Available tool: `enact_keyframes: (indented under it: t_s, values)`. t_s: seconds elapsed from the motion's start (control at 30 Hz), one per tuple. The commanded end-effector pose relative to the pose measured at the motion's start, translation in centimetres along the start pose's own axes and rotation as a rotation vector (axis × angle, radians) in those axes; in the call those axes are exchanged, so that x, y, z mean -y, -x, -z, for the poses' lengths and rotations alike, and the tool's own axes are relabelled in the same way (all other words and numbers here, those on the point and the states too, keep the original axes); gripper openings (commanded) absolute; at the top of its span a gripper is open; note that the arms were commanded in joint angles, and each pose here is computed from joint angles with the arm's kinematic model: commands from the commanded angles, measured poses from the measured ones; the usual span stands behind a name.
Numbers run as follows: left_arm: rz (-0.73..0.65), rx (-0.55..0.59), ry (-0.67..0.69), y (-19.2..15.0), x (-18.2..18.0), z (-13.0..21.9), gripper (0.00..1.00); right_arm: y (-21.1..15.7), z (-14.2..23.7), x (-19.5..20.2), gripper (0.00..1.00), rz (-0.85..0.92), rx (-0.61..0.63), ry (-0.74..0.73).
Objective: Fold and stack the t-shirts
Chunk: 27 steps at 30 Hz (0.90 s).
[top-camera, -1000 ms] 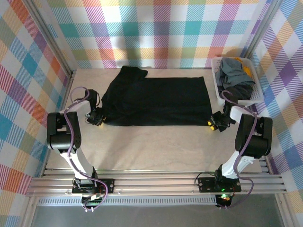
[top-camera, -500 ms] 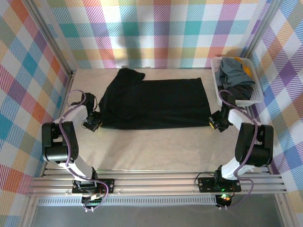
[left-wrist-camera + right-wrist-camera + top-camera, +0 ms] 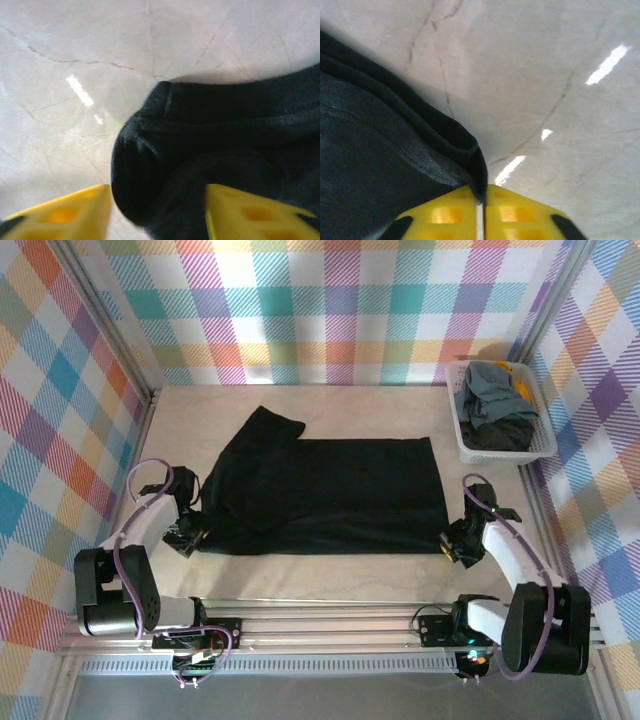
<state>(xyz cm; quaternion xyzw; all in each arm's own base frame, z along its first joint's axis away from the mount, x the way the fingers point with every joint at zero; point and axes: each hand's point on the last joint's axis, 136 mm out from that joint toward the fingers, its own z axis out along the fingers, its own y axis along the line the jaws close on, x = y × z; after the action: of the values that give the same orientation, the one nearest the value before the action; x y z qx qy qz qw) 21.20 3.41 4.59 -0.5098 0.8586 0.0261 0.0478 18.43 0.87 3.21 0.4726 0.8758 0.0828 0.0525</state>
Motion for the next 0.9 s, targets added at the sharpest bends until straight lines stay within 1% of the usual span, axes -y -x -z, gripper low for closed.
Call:
enact_keyframes:
  t_s: [0.0, 0.03, 0.1, 0.17, 0.23, 0.27, 0.37, 0.53, 0.63, 0.7, 0.77, 0.87]
  values:
    - [0.058, 0.050, 0.014, 0.8, -0.7, 1.8, 0.63, 0.9, 1.5, -0.8, 0.30, 0.057, 0.062, 0.022]
    - [0.071, 0.061, -0.003, 0.8, -0.4, 2.5, 0.64, 1.5, 2.4, -1.7, 0.35, 0.095, 0.090, 0.039]
    - [0.086, 0.079, -0.057, 0.5, 0.6, 3.8, 0.66, 2.1, 4.0, -3.7, 0.42, 0.187, 0.133, 0.071]
    - [0.080, 0.079, -0.155, -0.2, 2.6, 4.8, 0.66, 2.0, 5.3, -6.6, 0.46, 0.299, 0.145, 0.156]
    - [0.064, 0.030, -0.290, -1.5, 5.6, 5.1, 0.66, 0.8, 6.2, -10.0, 0.48, 0.409, 0.113, 0.288]
    - [0.061, 0.004, -0.335, -2.0, 6.8, 5.0, 0.66, 0.0, 6.4, -11.2, 0.49, 0.451, 0.095, 0.331]
    - [0.044, -0.044, -0.410, -2.8, 9.8, 4.3, 0.66, -2.3, 6.9, -14.3, 0.50, 0.578, 0.061, 0.433]
    - [0.007, -0.041, -0.413, -1.9, 12.6, 2.5, 0.66, -3.8, 6.4, -16.2, 0.50, 0.601, 0.004, 0.498]
    - [-0.011, -0.051, -0.426, -1.6, 14.2, 1.8, 0.66, -4.4, 6.1, -16.4, 0.50, 0.611, -0.029, 0.508]
    - [-0.020, -0.058, -0.406, -1.7, 14.5, 1.1, 0.65, -4.5, 5.9, -16.2, 0.50, 0.618, -0.033, 0.506]
    - [-0.028, -0.050, -0.384, -1.4, 14.4, 0.4, 0.61, -4.5, 5.9, -16.0, 0.50, 0.616, -0.031, 0.502]
    - [-0.038, -0.034, -0.391, -1.0, 15.1, 0.3, 0.52, -4.6, 5.9, -15.9, 0.50, 0.610, -0.037, 0.504]
